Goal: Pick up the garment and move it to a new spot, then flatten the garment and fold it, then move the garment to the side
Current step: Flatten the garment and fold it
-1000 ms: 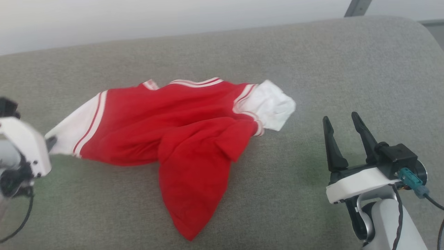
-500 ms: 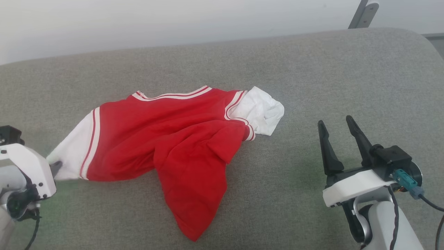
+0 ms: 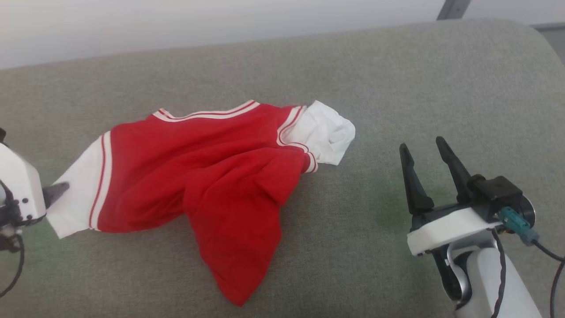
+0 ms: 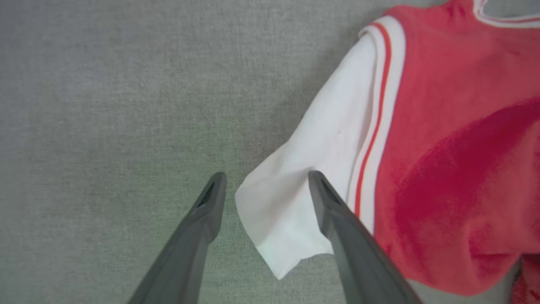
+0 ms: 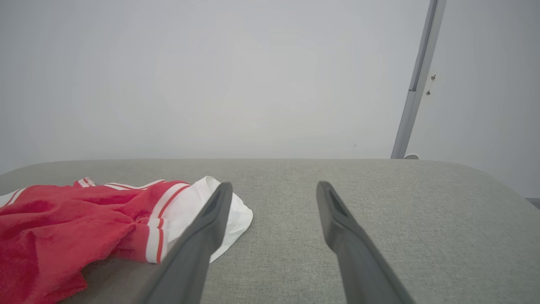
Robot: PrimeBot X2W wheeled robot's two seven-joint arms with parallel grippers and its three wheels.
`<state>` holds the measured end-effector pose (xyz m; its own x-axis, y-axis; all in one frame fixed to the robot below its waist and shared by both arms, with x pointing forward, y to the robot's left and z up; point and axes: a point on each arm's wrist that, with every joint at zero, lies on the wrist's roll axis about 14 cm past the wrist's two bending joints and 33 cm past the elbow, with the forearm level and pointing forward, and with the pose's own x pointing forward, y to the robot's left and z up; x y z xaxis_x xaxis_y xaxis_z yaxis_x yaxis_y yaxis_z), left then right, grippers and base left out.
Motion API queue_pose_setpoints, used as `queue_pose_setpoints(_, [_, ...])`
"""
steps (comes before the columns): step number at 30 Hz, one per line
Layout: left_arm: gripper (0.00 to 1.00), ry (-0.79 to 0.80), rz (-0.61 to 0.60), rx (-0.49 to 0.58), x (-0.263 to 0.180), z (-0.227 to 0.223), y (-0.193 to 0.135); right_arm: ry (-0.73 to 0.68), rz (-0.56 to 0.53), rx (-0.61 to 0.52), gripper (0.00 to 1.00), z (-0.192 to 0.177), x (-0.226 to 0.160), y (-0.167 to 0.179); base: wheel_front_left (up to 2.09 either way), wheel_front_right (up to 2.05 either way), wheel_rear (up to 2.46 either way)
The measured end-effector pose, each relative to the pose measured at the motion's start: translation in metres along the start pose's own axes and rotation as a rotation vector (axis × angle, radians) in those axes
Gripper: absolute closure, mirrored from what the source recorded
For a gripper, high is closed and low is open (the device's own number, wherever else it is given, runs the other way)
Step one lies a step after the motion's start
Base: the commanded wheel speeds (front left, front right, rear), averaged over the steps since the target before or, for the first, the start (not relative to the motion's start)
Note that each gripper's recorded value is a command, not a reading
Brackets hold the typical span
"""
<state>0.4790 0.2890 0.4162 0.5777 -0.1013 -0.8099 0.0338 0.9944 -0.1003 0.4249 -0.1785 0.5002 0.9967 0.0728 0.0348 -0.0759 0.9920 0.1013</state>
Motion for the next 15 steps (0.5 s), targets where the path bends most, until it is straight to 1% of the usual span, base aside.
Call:
queue_pose_setpoints(2, [0.00, 0.064, 0.007, 0.012, 0.005, -0.008, 0.002, 0.005, -0.005, -0.003, 0.00, -0.001, 0.002, -0.002, 0.00, 0.00, 0.00])
queue_pose_setpoints(4, [0.00, 0.122, 0.009, -0.002, 0.010, -0.015, 0.002, 0.014, -0.013, -0.006, 0.00, -0.003, 0.002, -0.005, 0.00, 0.00, 0.00])
queue_pose_setpoints(11, [0.00, 0.188, 0.019, -0.014, 0.027, -0.026, 0.003, 0.077, 0.002, 0.000, 0.00, -0.019, 0.008, -0.002, 0.00, 0.00, 0.00])
queue_pose_setpoints(12, [0.79, 0.191, 0.019, -0.027, 0.029, -0.026, 0.004, 0.089, 0.011, 0.004, 0.00, -0.022, 0.010, 0.001, 0.00, 0.00, 0.00])
queue_pose_setpoints(13, [1.00, 0.194, 0.013, -0.035, 0.030, -0.026, 0.002, 0.099, 0.019, 0.007, 0.00, -0.024, 0.011, 0.004, 0.00, 0.00, 0.00])
queue_pose_setpoints(15, [1.00, 0.194, 0.004, -0.048, 0.032, -0.027, 0.000, 0.129, 0.041, 0.010, 0.00, -0.029, 0.017, 0.011, 0.00, 0.00, 0.00])
